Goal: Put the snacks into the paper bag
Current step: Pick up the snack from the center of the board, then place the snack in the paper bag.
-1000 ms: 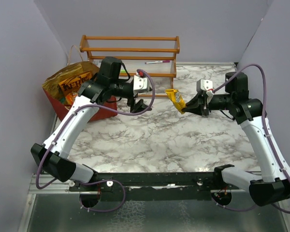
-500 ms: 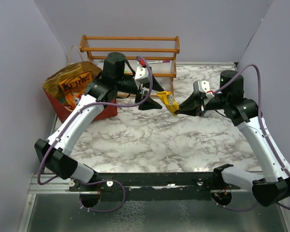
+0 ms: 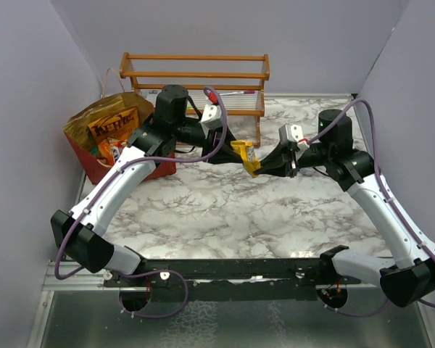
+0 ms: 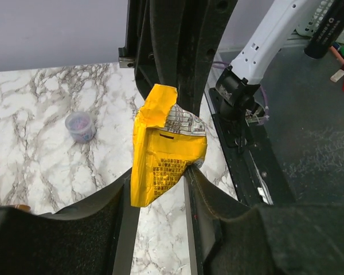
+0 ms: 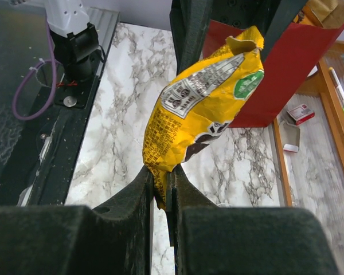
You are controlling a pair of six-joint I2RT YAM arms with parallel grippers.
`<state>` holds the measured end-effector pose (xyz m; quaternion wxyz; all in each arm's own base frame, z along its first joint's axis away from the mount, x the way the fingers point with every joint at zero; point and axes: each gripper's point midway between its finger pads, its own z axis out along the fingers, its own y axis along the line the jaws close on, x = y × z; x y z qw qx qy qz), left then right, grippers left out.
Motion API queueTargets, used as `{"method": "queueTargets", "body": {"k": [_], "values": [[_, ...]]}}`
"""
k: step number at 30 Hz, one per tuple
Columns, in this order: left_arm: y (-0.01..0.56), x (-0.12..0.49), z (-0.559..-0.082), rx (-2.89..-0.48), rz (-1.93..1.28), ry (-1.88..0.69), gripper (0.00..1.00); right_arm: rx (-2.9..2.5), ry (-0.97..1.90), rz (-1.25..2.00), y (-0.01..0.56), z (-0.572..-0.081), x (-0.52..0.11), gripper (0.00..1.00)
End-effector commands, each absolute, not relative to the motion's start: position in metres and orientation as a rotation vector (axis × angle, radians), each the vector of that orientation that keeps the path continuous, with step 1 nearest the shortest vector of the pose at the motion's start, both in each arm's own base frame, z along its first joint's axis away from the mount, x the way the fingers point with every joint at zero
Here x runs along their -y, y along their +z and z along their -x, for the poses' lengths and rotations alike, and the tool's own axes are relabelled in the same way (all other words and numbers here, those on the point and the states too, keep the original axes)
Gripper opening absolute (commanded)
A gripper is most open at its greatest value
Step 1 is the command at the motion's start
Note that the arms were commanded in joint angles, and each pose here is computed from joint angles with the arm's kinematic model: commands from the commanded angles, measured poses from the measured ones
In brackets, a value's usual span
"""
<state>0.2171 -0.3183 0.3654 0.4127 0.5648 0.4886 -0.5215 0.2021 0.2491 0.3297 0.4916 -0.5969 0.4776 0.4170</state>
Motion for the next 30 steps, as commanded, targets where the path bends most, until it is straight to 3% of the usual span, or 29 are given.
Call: {"method": "queueTargets", "body": {"k": [1,4,10,13,21,30], "values": [[0.378,0.312,-0.199,-1.136,-1.461,-1.289,0.35,-1.173,0.978,1.421,0.325,-0.211,-0.253,0.01],[0.375,0.31,-0.197,-1.131,-1.472,-1.271,0.28,-1.197,0.961,1.402,0.322,-0.215,-0.252,0.02],[0.37,0.305,-0.198,-1.143,-1.472,-1.223,0.0,-1.243,0.906,1.361,0.313,-0.223,-0.248,0.12],[0.365,0.303,-0.198,-1.158,-1.471,-1.193,0.0,-1.25,0.891,1.349,0.31,-0.222,-0.246,0.22],[0.357,0.292,-0.208,-1.219,-1.449,-1.033,0.0,-1.298,0.797,1.335,0.292,-0.224,-0.235,0.63],[0.361,0.247,-0.238,-1.32,-1.363,-0.664,0.0,-1.432,0.592,1.282,0.238,-0.245,-0.212,0.66]]}}
